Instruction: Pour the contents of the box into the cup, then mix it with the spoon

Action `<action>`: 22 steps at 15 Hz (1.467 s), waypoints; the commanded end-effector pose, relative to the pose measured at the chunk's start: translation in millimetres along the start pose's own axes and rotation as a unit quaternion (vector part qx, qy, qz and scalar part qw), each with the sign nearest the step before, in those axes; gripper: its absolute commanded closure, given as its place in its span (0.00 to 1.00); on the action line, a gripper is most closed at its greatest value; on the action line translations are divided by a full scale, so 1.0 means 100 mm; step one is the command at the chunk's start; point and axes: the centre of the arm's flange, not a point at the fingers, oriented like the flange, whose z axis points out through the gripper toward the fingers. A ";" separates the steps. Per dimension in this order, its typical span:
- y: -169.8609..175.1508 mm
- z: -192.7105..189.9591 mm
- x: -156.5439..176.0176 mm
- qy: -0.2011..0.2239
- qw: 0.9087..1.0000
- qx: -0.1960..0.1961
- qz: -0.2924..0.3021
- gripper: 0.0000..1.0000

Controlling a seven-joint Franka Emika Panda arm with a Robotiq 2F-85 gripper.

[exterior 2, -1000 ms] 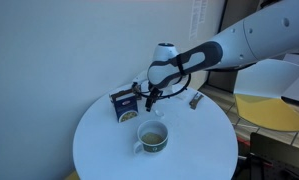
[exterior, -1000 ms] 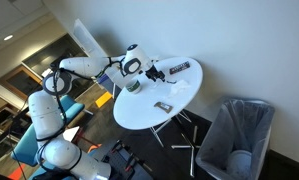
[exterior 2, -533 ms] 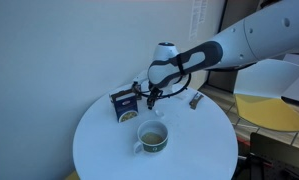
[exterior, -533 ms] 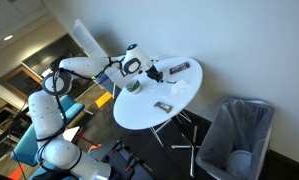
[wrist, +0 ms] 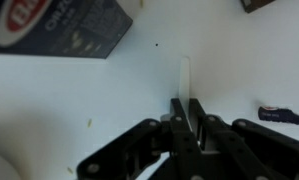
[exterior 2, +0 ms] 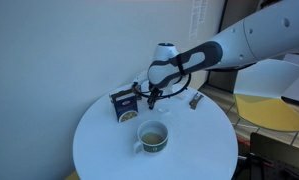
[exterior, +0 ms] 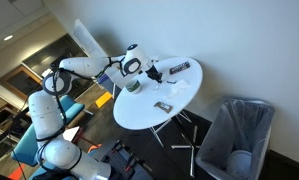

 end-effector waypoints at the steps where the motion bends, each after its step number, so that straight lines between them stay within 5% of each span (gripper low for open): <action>1: 0.05 -0.22 0.07 -0.007 1.000 -0.009 -0.003 0.97; 8: 0.02 -1.22 0.48 -0.081 0.992 -0.005 -0.092 0.97; 12: 0.06 -1.71 0.79 -0.125 0.971 -0.022 -0.203 0.97; 17: 0.09 -1.83 0.95 -0.163 0.926 -0.042 -0.338 0.97; 22: 0.11 -1.73 0.85 -0.220 0.863 -0.068 -0.450 0.97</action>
